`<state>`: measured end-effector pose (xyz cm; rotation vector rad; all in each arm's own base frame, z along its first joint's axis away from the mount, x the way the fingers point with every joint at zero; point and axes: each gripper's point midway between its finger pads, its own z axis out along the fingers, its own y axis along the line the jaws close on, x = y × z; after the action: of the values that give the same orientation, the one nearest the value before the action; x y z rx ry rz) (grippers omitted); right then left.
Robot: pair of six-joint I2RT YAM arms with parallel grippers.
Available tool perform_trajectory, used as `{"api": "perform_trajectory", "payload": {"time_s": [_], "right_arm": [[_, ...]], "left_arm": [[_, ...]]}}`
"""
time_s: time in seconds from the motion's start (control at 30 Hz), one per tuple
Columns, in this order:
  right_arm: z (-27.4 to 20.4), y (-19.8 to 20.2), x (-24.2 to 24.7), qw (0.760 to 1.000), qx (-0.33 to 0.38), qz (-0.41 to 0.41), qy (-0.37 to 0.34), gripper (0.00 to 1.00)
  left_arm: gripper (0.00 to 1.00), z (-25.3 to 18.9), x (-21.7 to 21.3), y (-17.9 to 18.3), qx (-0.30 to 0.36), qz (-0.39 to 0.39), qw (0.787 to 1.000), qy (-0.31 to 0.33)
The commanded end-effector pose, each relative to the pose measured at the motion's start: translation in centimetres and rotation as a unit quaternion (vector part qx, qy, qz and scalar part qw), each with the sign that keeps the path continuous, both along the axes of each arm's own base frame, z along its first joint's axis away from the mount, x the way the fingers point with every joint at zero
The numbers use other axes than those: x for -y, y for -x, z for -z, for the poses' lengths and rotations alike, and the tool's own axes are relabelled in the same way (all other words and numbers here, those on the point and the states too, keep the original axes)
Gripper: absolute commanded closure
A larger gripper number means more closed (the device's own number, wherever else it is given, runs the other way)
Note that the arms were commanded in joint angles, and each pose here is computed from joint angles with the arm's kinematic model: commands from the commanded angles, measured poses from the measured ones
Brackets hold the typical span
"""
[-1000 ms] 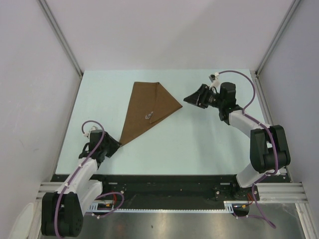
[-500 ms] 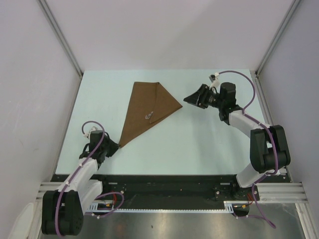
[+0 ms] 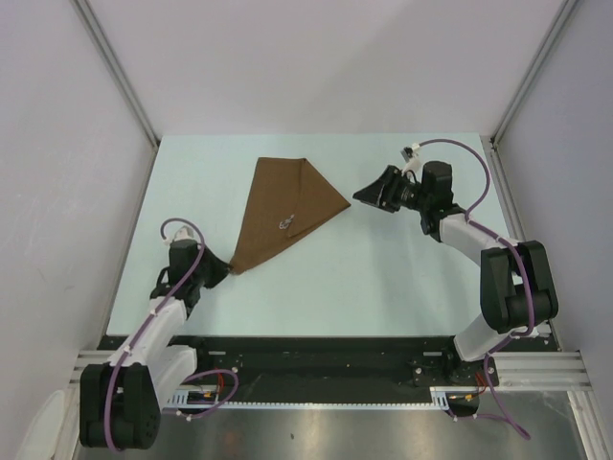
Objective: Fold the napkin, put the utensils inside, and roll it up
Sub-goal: Fold the napkin
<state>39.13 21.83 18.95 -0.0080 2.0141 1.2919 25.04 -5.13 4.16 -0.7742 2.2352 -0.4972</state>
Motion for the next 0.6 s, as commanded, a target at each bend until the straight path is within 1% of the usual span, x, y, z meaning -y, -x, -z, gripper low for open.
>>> {"api": "perform_trajectory", "payload": {"time_s": [0.0, 0.07, 0.1, 0.17, 0.2, 0.23, 0.27, 0.3, 0.33, 0.37, 0.43, 0.47, 0.53, 0.57], "right_arm": [[-0.3, 0.2, 0.2, 1.0, 0.014, -0.004, 0.003, 0.45], [0.0, 0.2, 0.2, 1.0, 0.012, -0.004, 0.004, 0.45], [0.1, 0.3, 0.2, 1.0, 0.011, -0.005, 0.005, 0.45], [0.4, 0.3, 0.1, 1.0, 0.006, -0.006, 0.005, 0.45], [0.6, 0.3, 0.1, 1.0, 0.005, -0.006, 0.006, 0.45], [0.6, 0.3, 0.2, 1.0, 0.005, -0.005, 0.006, 0.45], [0.8, 0.3, 0.2, 1.0, 0.003, -0.006, 0.007, 0.45], [1.0, 0.4, 0.2, 1.0, 0.001, -0.005, 0.008, 0.45], [1.0, 0.4, 0.3, 1.0, 0.001, -0.005, 0.008, 0.45], [1.2, 0.4, 0.3, 1.0, -0.001, -0.005, 0.009, 0.45], [1.3, 0.5, 0.4, 1.0, -0.002, -0.003, 0.011, 0.45], [1.5, 0.5, 0.5, 1.0, -0.003, -0.003, 0.013, 0.45], [1.9, 0.6, 0.7, 1.0, -0.008, 0.0, 0.014, 0.45], [2.0, 0.6, 0.9, 1.0, -0.01, 0.001, 0.015, 0.45]], "left_arm": [[1.0, -7.5, 0.9, -5.2, 0.11, 0.056, 0.992, -0.013], [1.0, -9.2, 2.0, -6.3, 0.126, 0.082, 0.989, 0.0], [1.0, -11.1, 2.4, -7.5, 0.144, 0.092, 0.985, 0.004], [1.0, -11.5, 4.0, -8.7, 0.138, 0.12, 0.983, 0.011], [1.0, -13.7, 5.0, -9.9, 0.159, 0.136, 0.978, 0.013], [1.0, -13.2, 5.9, -10.7, 0.146, 0.149, 0.978, 0.013], [1.0, -13.7, 7.7, -11.0, 0.149, 0.174, 0.973, 0.013], [1.0, -15.9, 8.8, -12.1, 0.169, 0.187, 0.968, 0.018], [1.0, -15.1, 10.0, -12.9, 0.155, 0.197, 0.968, 0.029], [1.0, -17.1, 11.8, -13.7, 0.175, 0.217, 0.96, 0.035], [1.0, -17.4, 13.6, -14.7, 0.174, 0.236, 0.955, 0.035], [1.0, -17.7, 15.4, -15.6, 0.175, 0.255, 0.95, 0.036], [1.0, -17.6, 17.2, -16.1, 0.168, 0.282, 0.944, 0.032], [1.0, -17.2, 18.9, -16.8, 0.162, 0.3, 0.94, 0.033]]}}
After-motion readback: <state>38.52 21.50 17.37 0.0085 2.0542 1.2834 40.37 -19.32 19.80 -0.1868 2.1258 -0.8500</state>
